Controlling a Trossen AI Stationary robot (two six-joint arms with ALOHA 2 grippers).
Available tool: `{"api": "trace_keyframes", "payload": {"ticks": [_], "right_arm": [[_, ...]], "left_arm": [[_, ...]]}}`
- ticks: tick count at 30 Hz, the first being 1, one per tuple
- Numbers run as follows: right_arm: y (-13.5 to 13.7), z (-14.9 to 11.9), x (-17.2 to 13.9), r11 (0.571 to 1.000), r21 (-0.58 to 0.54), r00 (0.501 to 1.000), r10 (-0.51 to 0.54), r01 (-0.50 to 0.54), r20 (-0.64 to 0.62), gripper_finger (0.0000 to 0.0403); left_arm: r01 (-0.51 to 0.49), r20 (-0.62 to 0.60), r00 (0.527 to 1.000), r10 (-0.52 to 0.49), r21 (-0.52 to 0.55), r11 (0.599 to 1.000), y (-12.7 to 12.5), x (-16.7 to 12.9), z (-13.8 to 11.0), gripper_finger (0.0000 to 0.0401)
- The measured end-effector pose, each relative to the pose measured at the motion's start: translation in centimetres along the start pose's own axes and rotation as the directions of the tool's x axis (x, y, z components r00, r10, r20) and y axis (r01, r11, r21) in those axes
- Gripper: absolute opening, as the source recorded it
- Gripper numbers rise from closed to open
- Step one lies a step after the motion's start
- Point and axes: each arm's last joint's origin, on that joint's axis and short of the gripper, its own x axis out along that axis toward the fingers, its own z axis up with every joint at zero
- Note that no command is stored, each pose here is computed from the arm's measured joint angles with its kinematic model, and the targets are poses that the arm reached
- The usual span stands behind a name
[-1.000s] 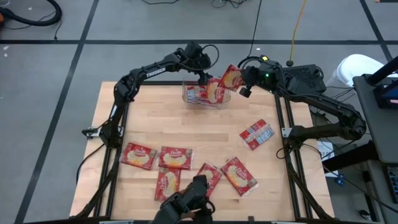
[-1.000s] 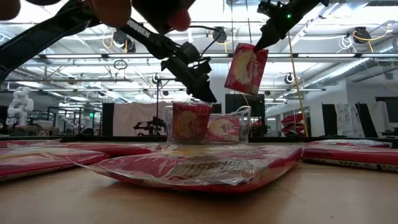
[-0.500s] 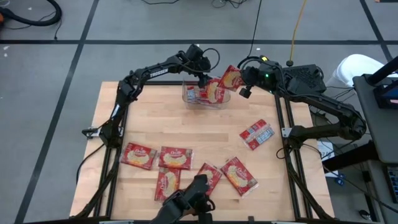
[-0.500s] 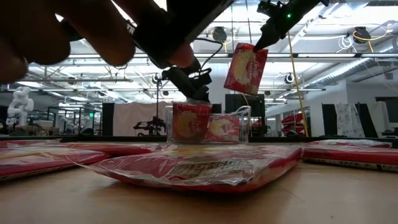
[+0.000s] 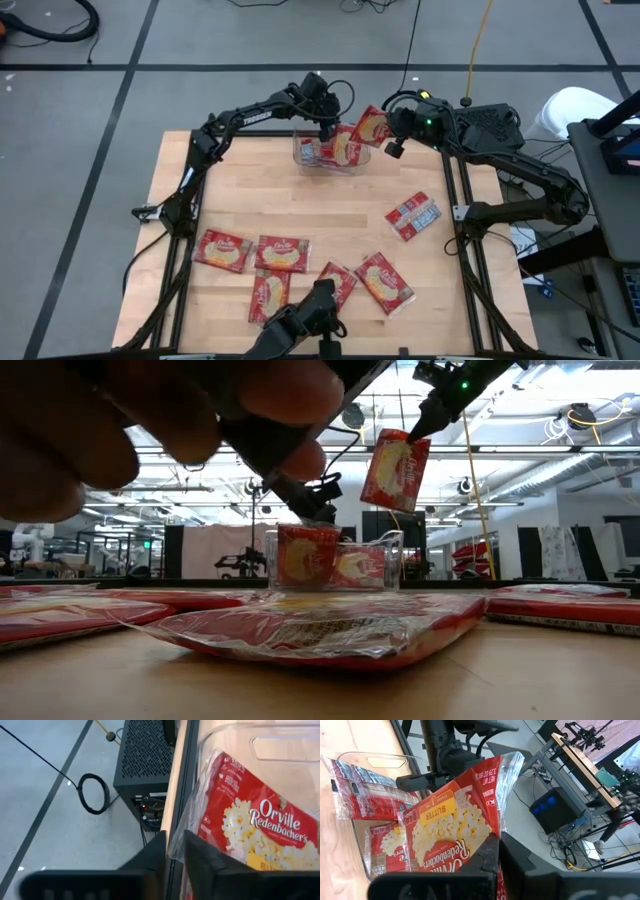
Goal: Sort popcorn bags into baskets
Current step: Adjust the red popcorn bags in the transparent bin
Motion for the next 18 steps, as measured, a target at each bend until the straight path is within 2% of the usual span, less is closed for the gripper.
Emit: {"api": "trace_keyframes", "payload": {"ticks": [3,11,18], "right_arm": [[0.0,0.0,0.0,1.0,0.0,1.0,0.0,0.0,0.0,0.0],[0.0,0.0,0.0,1.0,0.001,1.0,0.0,0.0,-0.001,0.0],[0.7,-0.7,0.5,0.999,0.017,0.999,0.043,-0.043,0.008,0.0]], "left_arm": [[0.0,0.001,1.0,0.0,0.0,1.0,0.0,0.0,0.0,0.001],[0.014,-0.013,1.0,-0.013,0.02,1.0,-0.6,-0.1,0.4,0.0003],[-0.077,0.101,0.992,0.07,0.072,0.994,-0.8,-2.8,3.6,0.0002]]}}
